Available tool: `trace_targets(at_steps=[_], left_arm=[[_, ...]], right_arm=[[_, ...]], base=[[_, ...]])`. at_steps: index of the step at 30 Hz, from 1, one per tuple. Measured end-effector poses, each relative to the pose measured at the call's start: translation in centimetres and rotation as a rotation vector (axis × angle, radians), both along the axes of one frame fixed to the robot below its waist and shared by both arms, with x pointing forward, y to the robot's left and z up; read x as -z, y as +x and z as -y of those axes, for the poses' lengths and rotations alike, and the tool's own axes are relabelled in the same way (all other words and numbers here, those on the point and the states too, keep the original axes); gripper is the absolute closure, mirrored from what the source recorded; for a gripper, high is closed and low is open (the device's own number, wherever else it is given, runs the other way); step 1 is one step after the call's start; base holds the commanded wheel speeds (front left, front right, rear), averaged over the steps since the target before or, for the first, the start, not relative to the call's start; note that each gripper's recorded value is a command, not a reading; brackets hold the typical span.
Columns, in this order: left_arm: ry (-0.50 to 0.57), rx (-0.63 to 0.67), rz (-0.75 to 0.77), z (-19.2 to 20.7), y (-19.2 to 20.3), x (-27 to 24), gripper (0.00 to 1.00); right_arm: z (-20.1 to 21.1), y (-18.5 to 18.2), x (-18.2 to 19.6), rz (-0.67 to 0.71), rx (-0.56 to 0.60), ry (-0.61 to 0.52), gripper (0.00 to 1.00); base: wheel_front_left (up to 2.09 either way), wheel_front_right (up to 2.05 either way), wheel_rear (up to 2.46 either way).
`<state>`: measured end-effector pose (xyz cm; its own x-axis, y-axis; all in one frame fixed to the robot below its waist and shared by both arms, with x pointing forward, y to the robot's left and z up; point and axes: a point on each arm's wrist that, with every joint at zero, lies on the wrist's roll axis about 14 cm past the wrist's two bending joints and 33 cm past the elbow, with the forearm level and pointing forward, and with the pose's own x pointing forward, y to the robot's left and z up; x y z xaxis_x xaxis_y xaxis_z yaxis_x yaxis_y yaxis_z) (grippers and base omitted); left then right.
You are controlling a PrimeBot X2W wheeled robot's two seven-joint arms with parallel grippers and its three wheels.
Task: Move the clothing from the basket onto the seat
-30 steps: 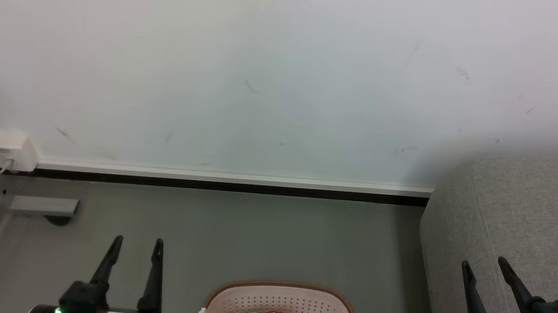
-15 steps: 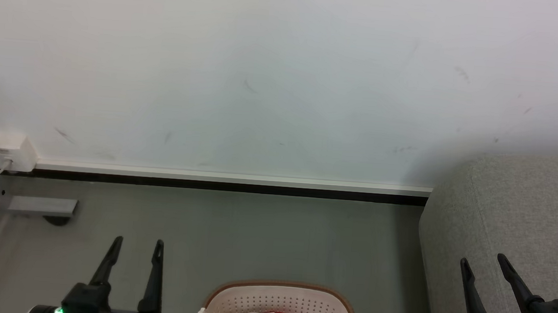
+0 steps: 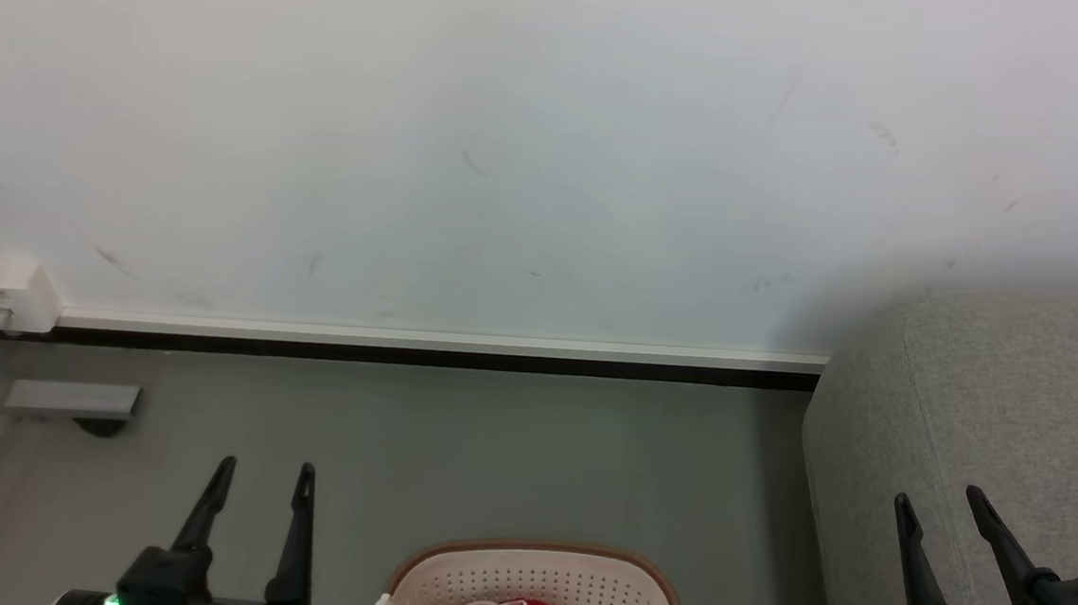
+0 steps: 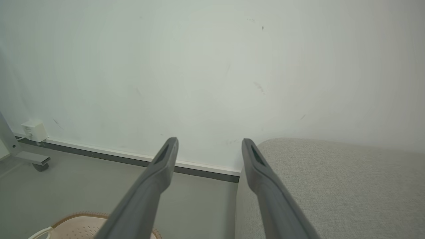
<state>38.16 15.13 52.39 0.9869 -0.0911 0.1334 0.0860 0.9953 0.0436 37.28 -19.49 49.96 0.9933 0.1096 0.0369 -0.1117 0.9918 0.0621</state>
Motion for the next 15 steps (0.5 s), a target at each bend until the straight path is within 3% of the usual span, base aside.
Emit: trace_targets(at_steps=[15], left_arm=[[-0.013, 0.066, -0.056, 2.0, 1.2, 1.8, 0.0]], right_arm=[[1.7, 0.0, -0.1, 0.004, 0.055, 0.037, 0.0]], base=[[0.0, 0.0, 0.0]])
